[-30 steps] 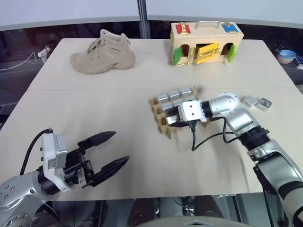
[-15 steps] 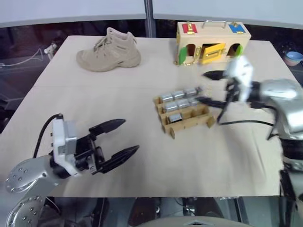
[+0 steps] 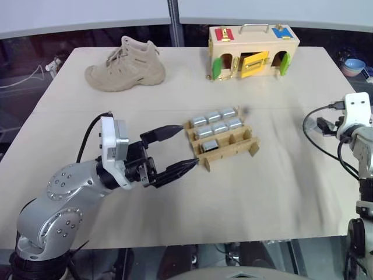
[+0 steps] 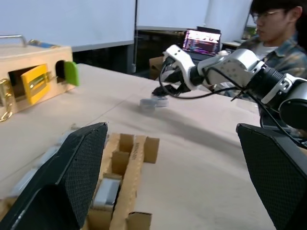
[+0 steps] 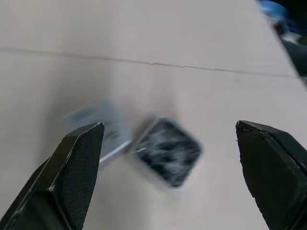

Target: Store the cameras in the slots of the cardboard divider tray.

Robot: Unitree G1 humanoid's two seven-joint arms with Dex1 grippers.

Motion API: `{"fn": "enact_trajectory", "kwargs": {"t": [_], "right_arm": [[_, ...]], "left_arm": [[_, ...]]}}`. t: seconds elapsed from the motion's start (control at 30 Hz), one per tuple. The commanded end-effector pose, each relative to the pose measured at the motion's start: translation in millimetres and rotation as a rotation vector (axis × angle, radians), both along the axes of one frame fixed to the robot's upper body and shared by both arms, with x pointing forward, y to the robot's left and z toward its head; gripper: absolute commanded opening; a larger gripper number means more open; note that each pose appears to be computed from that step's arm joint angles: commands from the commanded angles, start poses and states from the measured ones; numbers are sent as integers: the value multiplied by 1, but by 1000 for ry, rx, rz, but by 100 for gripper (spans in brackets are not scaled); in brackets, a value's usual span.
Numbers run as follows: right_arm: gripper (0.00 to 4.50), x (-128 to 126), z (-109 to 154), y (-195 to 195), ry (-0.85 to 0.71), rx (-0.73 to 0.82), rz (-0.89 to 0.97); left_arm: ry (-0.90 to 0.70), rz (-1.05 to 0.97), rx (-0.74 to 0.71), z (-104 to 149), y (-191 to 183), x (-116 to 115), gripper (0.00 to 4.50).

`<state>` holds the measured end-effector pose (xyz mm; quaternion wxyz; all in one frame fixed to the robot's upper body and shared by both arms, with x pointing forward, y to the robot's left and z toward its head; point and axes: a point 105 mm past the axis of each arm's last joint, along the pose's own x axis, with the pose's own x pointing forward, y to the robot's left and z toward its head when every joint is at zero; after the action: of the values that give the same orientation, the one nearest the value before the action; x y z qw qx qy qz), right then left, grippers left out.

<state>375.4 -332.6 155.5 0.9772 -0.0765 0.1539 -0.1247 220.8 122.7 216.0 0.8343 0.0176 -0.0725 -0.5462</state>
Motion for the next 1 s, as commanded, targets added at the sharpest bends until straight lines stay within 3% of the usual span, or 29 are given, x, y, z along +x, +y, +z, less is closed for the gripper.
{"fn": "enact_trajectory", "kwargs": {"t": [0.03,0.47,1.0], "right_arm": [[436,1,-1,-12,-38,37,-79],[436,6,-21,-12,16,57,-110],[436,-2,-20,-11,40,69,-141]], "left_arm": [[-22,-11,-8,3,-4,-4,450],[-19,12,-1,2,0,-7,450],[-2,14,1,-1,2,-7,450]]}}
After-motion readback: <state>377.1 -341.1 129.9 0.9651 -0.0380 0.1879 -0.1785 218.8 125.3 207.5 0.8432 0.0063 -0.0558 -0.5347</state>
